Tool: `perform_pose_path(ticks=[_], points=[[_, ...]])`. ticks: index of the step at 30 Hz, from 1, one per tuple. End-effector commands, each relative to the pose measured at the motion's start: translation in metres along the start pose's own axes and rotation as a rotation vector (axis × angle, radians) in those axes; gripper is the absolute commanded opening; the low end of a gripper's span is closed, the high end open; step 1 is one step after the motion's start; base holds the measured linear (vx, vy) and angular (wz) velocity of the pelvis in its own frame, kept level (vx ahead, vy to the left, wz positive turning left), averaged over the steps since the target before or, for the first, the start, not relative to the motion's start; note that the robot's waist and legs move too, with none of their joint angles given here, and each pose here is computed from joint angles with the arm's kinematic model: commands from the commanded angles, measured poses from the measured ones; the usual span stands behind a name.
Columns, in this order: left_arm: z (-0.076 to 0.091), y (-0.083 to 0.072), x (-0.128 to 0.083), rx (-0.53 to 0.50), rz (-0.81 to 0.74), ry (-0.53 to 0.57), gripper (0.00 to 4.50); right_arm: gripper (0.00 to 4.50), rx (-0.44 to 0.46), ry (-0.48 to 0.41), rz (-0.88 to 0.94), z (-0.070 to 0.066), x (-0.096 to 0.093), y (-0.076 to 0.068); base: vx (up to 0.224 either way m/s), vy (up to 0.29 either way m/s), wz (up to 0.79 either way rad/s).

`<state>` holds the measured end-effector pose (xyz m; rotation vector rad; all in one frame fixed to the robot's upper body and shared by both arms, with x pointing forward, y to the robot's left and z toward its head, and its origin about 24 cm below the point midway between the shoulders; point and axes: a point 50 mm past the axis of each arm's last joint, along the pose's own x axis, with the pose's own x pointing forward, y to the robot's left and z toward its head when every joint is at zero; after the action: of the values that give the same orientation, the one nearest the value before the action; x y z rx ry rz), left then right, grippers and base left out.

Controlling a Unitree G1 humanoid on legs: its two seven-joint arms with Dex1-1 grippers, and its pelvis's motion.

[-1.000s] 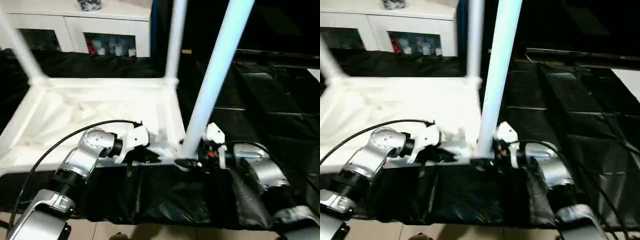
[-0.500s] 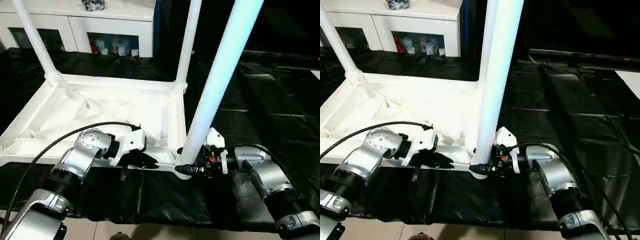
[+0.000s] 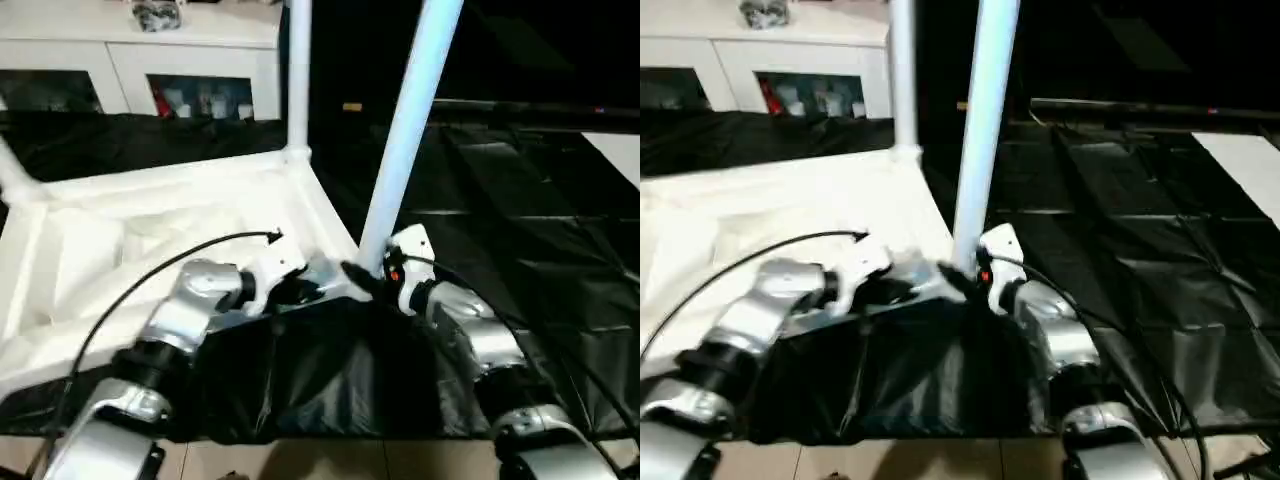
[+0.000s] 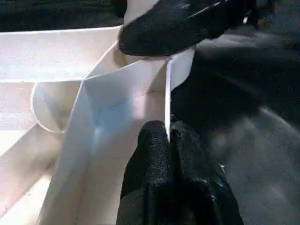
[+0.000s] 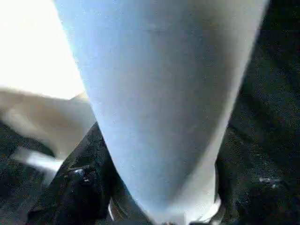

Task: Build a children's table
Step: Rotate leg to tighten

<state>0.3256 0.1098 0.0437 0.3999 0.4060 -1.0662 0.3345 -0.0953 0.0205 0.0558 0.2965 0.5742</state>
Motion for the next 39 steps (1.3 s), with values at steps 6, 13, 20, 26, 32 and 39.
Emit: perform_pose_path(ticks=[6,13,20,26,32,39], points=[[0.035,-0.020,0.030,0.062,-0.026,-0.094,0.00,3.14,0.010,0.042,0.080,-0.014,0.019,0.041,0.000,0.000,0.00],[0.026,-0.019,0.014,0.116,-0.108,-0.091,0.00,3.79,-0.054,0.026,0.166,-0.011,0.010,0.028,0.000,0.000,0.00],[0.015,-0.016,-0.006,0.168,-0.233,-0.065,0.00,3.79,-0.170,0.054,0.450,-0.010,-0.013,0.015,0.000,0.000,0.00],[0.009,-0.007,-0.020,0.177,-0.276,-0.046,0.00,3.79,-0.240,0.097,0.732,-0.009,-0.037,0.015,0.000,0.000,0.00],[0.005,0.000,-0.031,0.180,-0.314,-0.023,0.00,3.79,-0.216,0.151,0.912,-0.011,-0.053,0.017,0.000,0.000,0.00],[0.001,0.005,-0.038,0.186,-0.336,0.000,0.00,3.27,-0.209,0.200,0.984,-0.013,-0.060,0.020,0.000,0.000,0.00]])
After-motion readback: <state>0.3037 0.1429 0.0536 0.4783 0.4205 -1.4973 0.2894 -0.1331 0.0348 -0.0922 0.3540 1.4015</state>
